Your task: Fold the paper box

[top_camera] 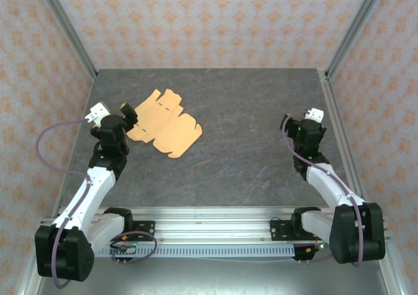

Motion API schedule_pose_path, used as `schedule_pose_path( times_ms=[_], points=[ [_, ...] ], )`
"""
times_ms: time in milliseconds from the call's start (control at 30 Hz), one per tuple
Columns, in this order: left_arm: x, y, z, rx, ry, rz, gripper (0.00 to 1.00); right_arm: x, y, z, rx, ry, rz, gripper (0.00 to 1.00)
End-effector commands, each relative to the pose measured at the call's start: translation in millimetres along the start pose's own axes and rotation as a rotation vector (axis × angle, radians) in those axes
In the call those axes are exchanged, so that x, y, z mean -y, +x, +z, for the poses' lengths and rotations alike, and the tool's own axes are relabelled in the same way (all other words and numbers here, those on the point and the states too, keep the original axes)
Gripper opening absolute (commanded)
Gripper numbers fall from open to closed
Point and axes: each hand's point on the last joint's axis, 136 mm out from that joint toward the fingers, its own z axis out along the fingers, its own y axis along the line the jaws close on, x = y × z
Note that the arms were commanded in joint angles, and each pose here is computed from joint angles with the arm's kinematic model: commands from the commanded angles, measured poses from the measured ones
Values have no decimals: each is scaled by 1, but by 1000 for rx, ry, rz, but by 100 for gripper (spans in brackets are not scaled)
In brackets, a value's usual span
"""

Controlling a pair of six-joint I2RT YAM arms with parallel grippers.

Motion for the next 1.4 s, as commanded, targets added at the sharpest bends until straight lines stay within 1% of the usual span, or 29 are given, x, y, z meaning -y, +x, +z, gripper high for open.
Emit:
schedule_pose_path(
  times_ms=[0,67,133,233,400,667,700,933,1100,1133,1167,1200,1300,1367],
  points=[
    [-28,1,4,-44,-165,-24,100,-1,3,-3,-74,49,-40,99],
    [-39,8,14,-104,-214,-46,100,-3,3,-4,-105,60,-53,99],
    [-51,20,27,-181,-235,-100,100,-5,-1,-5,-133,64,-59,99],
    [-62,37,42,-258,-261,-162,100,-7,-4,-6,-166,76,-66,99],
    [-69,67,58,-367,-265,-231,100,-6,-6,-7,-228,98,-75,99],
    [-78,87,62,-421,-292,-246,100,-9,-12,-12,-253,91,-64,99],
    [-78,90,64,-434,-291,-254,100,-10,-6,-8,-279,95,-75,99],
    [-86,106,68,-482,-306,-280,100,-12,-4,-9,-311,91,-78,99],
    [-88,118,76,-537,-300,-298,100,-15,2,-7,-330,79,-69,99],
    [-87,120,78,-541,-291,-300,100,-15,2,-6,-330,78,-67,99],
    [-84,123,81,-549,-276,-305,98,-15,2,-6,-329,76,-66,99],
    [-80,127,84,-561,-257,-314,94,-15,2,-6,-329,76,-66,99],
    [-63,134,94,-592,-174,-352,89,-18,2,-6,-326,64,-62,99],
    [-53,135,97,-597,-143,-346,89,-19,1,-6,-325,59,-60,99]
  ],
)
